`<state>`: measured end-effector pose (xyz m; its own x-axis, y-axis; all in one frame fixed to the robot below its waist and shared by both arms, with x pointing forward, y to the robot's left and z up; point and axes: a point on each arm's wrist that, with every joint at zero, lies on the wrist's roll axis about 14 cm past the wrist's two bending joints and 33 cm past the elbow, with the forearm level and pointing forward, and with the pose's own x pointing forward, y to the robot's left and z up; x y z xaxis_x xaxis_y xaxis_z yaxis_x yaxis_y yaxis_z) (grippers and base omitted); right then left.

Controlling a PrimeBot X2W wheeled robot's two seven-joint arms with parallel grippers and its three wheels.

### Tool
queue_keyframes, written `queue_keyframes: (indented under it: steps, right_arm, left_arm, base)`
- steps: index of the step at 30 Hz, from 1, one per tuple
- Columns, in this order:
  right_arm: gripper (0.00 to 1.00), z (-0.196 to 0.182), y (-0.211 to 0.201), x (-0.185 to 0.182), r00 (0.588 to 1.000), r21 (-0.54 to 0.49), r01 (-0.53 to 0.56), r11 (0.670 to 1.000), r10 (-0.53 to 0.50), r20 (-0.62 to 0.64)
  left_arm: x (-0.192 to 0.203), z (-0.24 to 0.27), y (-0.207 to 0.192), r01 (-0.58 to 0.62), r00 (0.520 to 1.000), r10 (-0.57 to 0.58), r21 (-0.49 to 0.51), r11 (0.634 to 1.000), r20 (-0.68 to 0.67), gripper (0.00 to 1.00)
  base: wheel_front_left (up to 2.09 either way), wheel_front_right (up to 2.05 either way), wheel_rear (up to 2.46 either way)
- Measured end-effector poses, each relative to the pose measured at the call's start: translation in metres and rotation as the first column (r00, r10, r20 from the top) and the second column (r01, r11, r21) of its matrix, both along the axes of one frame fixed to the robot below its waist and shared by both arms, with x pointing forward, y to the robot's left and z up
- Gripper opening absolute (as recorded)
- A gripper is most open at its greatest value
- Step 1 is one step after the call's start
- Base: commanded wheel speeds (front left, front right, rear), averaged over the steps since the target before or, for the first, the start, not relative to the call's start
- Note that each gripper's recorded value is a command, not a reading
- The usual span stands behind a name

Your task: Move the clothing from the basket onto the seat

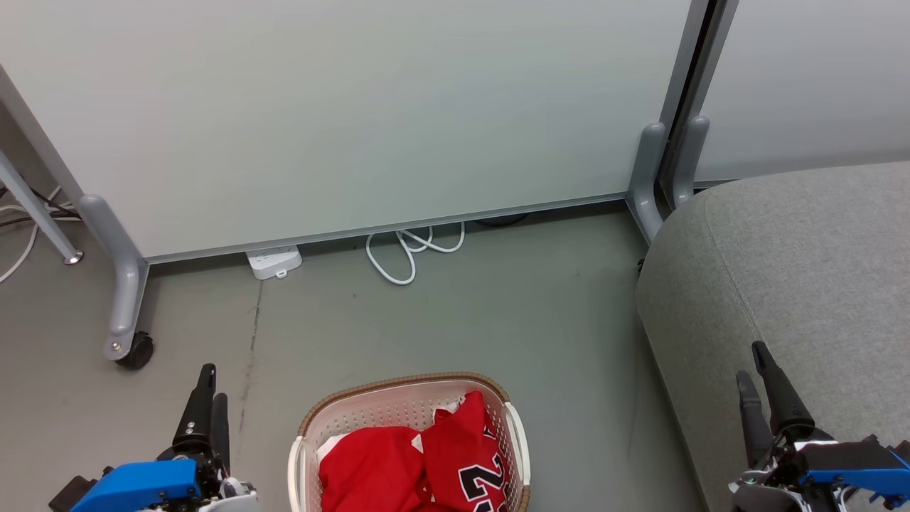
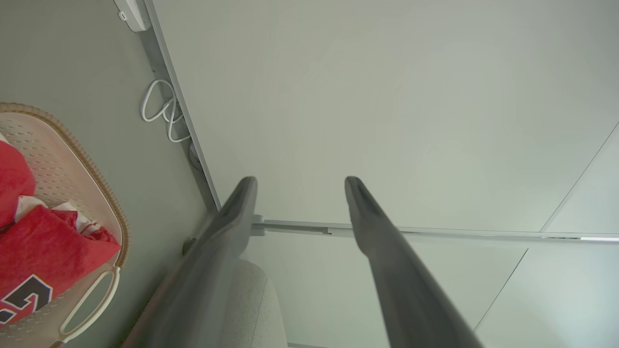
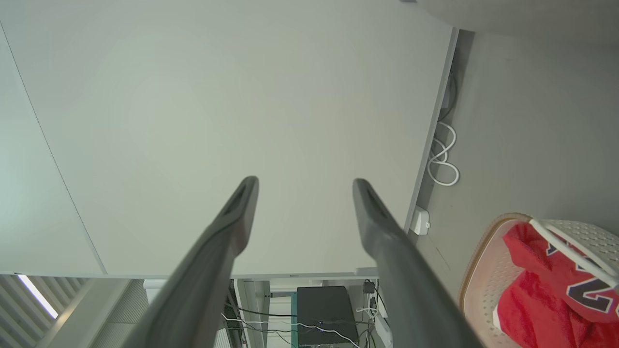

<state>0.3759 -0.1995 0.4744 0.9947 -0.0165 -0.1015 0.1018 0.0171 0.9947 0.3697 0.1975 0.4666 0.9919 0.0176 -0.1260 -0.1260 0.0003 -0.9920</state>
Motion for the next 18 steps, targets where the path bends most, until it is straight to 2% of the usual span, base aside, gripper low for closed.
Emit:
queue_keyframes:
  steps: [9, 18]
  right_arm:
    - [1.00, 0.006, 0.000, 0.002, 1.000, -0.135, 0.003, 0.991, -0.001, 0.012]
    - [1.00, 0.015, 0.007, 0.006, 0.999, -0.305, -0.015, 0.952, 0.026, 0.033]
  left_arm:
    - [0.005, 0.008, -0.002, 0.003, 1.000, -0.005, 0.129, 0.992, 0.017, 1.00]
    - [0.009, 0.017, -0.005, 0.016, 0.999, -0.027, 0.304, 0.953, 0.035, 1.00]
  base:
    - [0.00, 0.00, 0.00]
    - [0.00, 0.00, 0.00]
